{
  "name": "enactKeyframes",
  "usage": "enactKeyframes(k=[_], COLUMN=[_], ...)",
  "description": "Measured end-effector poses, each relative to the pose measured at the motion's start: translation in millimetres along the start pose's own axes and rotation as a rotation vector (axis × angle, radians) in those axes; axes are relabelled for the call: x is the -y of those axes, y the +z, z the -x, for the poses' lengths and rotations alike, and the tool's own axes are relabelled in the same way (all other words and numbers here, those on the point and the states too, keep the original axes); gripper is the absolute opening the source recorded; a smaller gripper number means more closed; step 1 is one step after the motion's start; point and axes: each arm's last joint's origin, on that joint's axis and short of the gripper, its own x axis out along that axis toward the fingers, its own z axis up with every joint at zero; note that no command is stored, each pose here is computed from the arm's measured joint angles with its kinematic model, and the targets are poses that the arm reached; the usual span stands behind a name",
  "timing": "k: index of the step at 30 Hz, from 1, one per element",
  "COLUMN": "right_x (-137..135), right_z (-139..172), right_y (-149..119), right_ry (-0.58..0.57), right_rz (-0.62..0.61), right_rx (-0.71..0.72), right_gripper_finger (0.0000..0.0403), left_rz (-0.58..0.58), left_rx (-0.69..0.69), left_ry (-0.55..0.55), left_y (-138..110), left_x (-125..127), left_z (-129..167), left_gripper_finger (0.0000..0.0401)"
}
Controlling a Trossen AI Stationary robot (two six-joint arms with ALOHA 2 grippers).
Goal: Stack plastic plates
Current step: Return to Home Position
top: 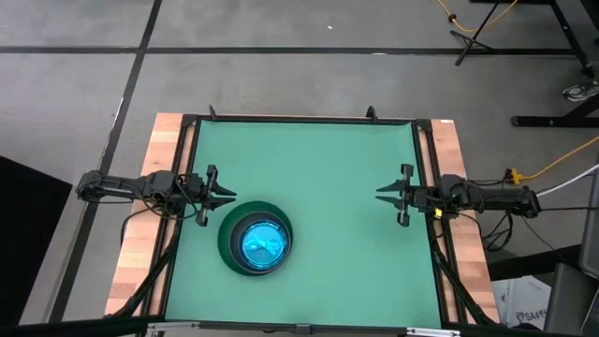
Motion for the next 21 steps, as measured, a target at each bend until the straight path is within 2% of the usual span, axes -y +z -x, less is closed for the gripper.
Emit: enactKeyframes(k=[6, 21], right_x=[1.0, -0.1], right_z=[0.0, -0.1], right_y=[-2.8, -3.1], right_ry=[-0.056, -0.029], right_rz=[0.004, -0.003], right_rx=[-0.056, -0.049], right_gripper_finger=[0.0081, 0.0081], left_rz=[0.0, 0.0], left_rx=[0.0, 0.0], left_ry=[0.0, 0.0], left_y=[0.0, 0.0], left_x=[0.0, 0.0], left_z=[0.0, 0.0], left_gripper_finger=[0.0062, 0.0062])
